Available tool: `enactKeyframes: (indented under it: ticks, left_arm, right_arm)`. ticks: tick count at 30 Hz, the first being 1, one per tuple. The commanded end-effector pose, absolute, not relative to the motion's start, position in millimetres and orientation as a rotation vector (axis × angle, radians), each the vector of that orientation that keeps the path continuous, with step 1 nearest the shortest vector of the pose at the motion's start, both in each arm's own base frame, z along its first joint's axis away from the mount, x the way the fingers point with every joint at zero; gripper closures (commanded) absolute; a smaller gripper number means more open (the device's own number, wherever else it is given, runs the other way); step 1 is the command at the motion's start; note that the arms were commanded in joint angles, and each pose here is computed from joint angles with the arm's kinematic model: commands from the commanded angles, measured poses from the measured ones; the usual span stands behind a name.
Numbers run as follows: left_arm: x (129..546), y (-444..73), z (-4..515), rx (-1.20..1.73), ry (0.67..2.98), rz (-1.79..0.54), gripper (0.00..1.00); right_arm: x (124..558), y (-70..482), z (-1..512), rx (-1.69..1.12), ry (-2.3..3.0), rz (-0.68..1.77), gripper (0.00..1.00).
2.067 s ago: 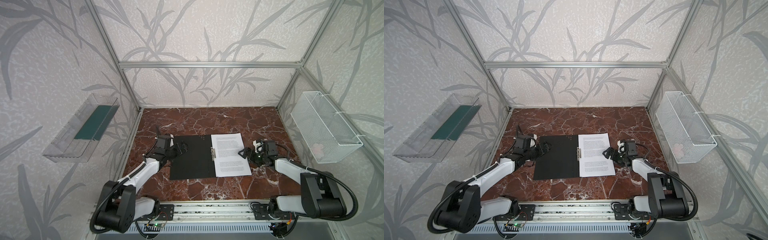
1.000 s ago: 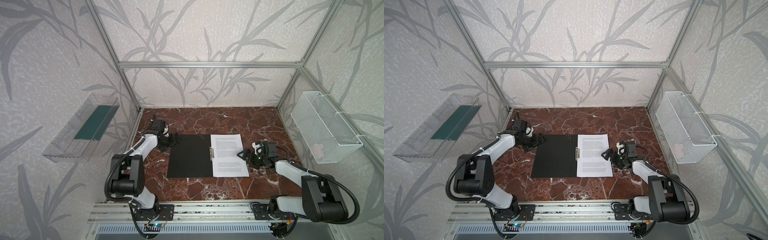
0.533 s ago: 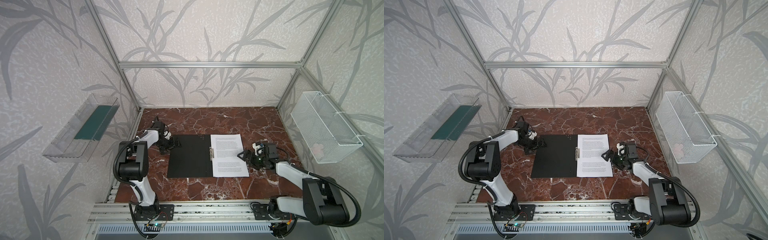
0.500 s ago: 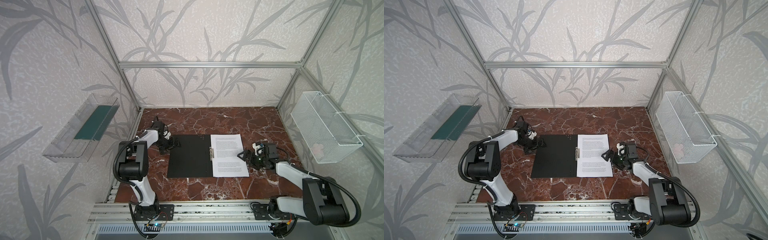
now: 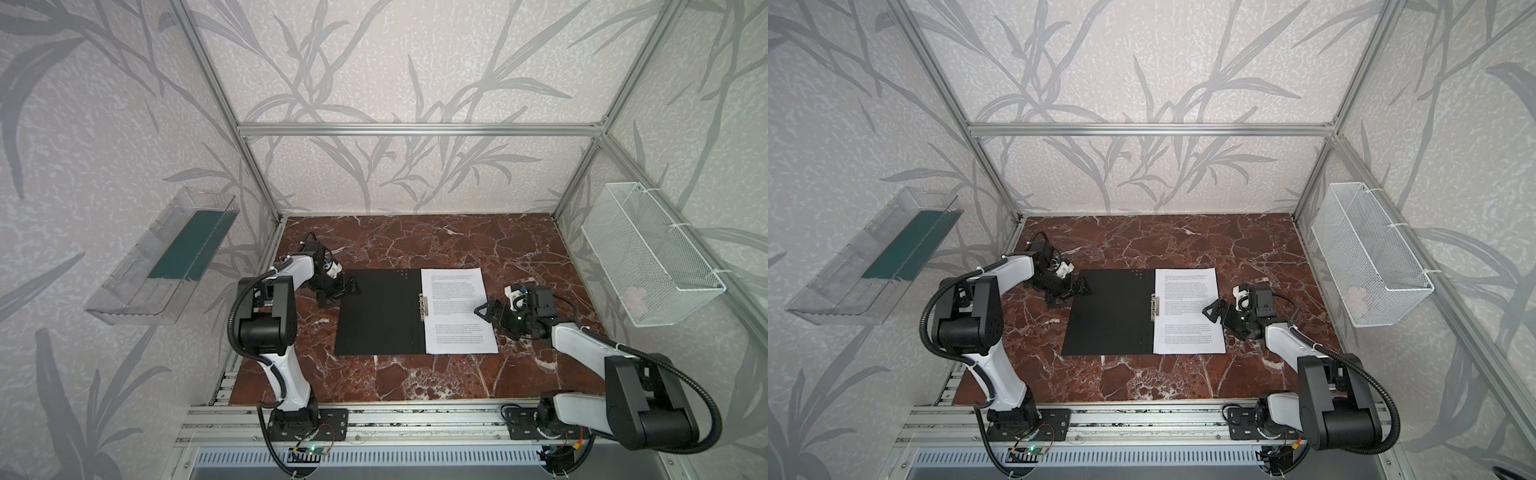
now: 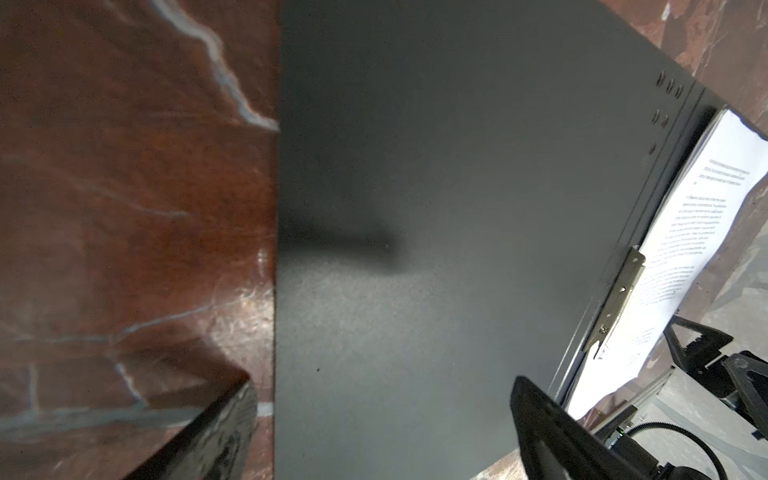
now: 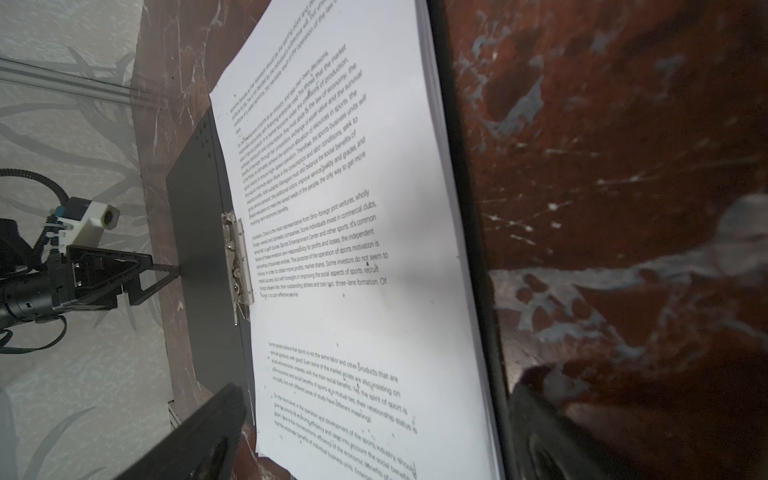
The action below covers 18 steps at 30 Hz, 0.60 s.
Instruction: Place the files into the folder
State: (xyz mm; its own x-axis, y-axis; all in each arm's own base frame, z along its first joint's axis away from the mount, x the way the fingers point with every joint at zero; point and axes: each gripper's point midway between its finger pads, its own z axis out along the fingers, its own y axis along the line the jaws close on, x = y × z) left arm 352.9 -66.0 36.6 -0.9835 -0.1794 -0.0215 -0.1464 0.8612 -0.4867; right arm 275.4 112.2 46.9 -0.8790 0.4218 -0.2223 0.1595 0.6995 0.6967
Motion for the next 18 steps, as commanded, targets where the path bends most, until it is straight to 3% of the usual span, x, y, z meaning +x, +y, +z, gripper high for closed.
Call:
enactKeyframes:
  ticks: [1,6,11,18]
  left_arm:
    - [333.4,-75.9,16.7,-0.258,3.063,-0.874,0.04]
    - [340.9,-91.8,24.9,-0.262,2.999,-1.029,0.06]
    - [358.8,-109.1,79.6,-0.221,2.785,-1.180,0.07]
    - [349.9,-124.2,140.5,-0.171,2.589,-1.243,0.07]
  right_arm:
    - [256.7,113.1,31.1,0.485,2.620,0.991,0.01]
    - [256.6,121.6,31.3,0.442,2.631,1.009,0.01]
    - [256.2,129.4,30.3,0.403,2.649,1.013,0.01]
    - [257.8,131.1,33.2,0.391,2.644,1.008,0.01]
